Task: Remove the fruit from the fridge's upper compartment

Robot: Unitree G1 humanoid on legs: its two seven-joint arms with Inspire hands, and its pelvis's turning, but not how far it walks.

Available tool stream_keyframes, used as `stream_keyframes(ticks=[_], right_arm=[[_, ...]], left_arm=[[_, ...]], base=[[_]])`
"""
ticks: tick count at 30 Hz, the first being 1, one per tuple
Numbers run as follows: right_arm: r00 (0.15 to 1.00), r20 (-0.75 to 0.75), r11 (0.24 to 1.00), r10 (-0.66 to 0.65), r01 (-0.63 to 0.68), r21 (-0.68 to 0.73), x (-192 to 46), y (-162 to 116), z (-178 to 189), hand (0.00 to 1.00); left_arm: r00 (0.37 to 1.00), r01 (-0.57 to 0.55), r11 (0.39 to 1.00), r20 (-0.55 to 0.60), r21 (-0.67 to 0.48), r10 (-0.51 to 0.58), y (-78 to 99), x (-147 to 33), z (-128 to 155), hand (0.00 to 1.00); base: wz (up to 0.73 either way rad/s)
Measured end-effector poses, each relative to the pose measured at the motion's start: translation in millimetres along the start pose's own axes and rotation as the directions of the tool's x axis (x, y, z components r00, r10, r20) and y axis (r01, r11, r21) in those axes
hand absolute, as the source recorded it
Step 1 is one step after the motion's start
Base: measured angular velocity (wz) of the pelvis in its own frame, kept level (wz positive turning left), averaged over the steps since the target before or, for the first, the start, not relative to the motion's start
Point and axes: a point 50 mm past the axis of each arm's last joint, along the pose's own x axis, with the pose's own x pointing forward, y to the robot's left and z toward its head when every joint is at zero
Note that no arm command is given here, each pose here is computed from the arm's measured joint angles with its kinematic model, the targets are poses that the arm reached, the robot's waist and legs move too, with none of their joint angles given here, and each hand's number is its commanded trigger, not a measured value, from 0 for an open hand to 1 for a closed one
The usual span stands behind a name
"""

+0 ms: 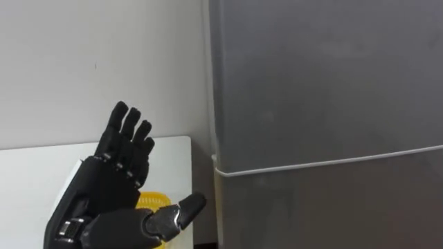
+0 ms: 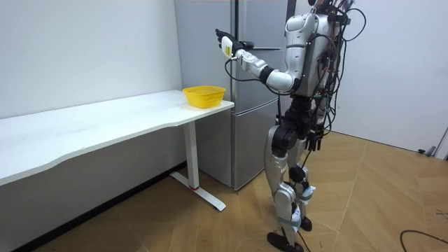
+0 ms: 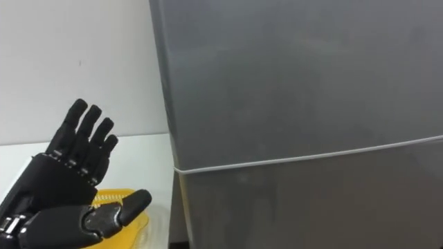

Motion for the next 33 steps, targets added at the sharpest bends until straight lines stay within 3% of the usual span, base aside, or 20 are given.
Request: stream_keyframes(ticks=[19, 33], right_arm=[[0.999, 0.045, 1.000, -0.027, 0.028, -0.010, -0.1, -6.9, 13.5, 0.00], [0.999, 0.042, 1.000, 0.003, -0.002, -0.012, 0.0, -5.7, 12.9, 0.00]], left_arm=[[0.976, 0.211, 0.974, -0.043, -0.079, -0.215, -26.3, 4.7, -11.1, 0.00], [0.969, 0.242, 0.970, -0.061, 0.021, -0.240, -26.8, 9.1, -8.8, 0.00]], base=[[-0.02], [0.00]])
